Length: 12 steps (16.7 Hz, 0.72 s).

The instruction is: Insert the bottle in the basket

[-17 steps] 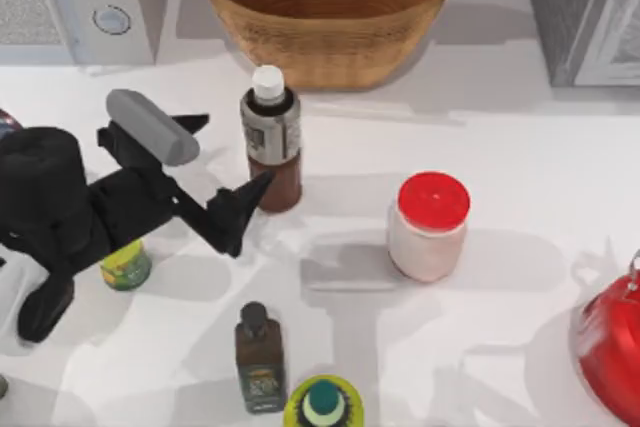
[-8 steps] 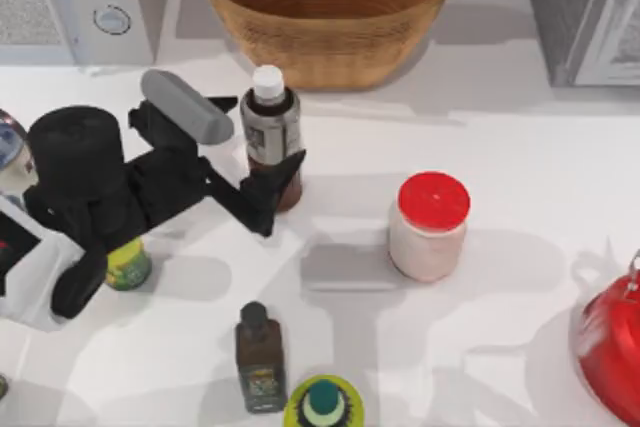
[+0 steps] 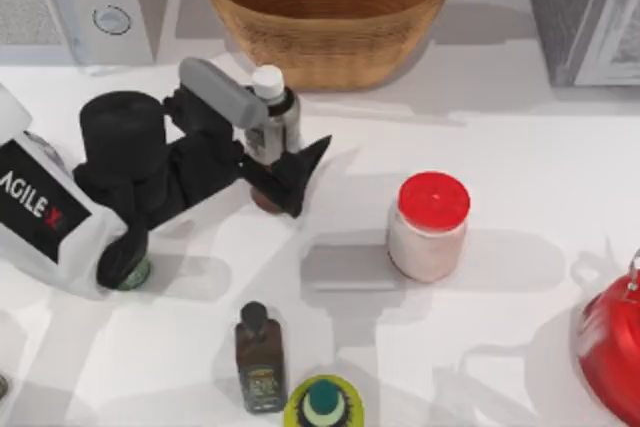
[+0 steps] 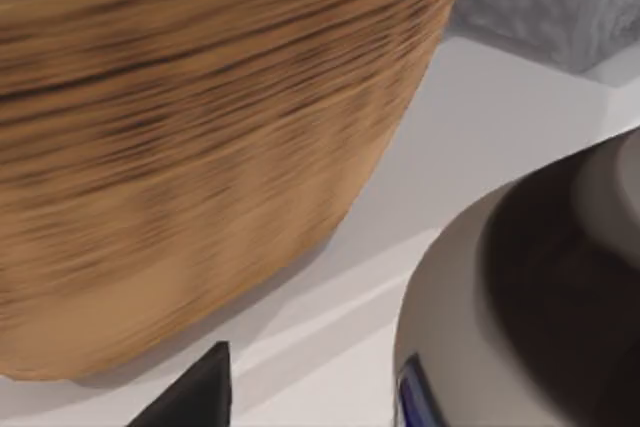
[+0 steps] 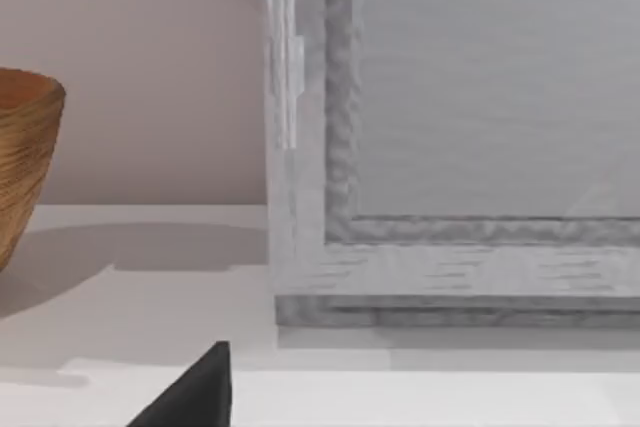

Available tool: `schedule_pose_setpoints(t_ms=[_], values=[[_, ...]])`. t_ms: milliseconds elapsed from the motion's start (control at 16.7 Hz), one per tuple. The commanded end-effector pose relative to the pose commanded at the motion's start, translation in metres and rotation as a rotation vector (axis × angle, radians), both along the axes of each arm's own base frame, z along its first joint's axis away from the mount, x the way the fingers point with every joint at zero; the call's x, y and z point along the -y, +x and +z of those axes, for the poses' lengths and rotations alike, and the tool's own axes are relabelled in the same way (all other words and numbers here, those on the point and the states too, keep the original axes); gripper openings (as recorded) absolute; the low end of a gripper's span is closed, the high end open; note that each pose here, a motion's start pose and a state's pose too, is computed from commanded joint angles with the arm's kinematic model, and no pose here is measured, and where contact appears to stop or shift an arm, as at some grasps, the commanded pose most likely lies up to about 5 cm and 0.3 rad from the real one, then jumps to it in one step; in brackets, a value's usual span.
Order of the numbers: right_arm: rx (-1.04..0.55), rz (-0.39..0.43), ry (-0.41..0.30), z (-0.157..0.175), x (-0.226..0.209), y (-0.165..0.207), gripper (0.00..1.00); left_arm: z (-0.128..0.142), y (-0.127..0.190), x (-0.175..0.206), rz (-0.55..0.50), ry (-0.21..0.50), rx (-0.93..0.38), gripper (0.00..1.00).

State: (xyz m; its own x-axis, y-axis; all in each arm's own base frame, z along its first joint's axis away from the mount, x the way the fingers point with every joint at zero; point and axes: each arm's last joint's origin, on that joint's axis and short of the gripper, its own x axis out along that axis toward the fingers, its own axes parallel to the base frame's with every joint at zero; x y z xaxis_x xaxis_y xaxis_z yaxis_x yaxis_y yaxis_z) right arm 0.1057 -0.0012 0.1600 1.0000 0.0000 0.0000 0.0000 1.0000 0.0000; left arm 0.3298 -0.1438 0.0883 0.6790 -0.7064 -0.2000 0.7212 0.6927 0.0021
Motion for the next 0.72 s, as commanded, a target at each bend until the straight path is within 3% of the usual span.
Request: schedule_pose_setpoints(t_ms=[120,720], values=[[0.0,0.0,0.0,0.0,0.0,0.0,1.0,0.0,0.0,0.0,0.0,0.0,0.0,1.0],[0.0,0.0,0.0,0.0,0.0,0.0,1.0,0.0,0.0,0.0,0.0,0.0,0.0,0.25]])
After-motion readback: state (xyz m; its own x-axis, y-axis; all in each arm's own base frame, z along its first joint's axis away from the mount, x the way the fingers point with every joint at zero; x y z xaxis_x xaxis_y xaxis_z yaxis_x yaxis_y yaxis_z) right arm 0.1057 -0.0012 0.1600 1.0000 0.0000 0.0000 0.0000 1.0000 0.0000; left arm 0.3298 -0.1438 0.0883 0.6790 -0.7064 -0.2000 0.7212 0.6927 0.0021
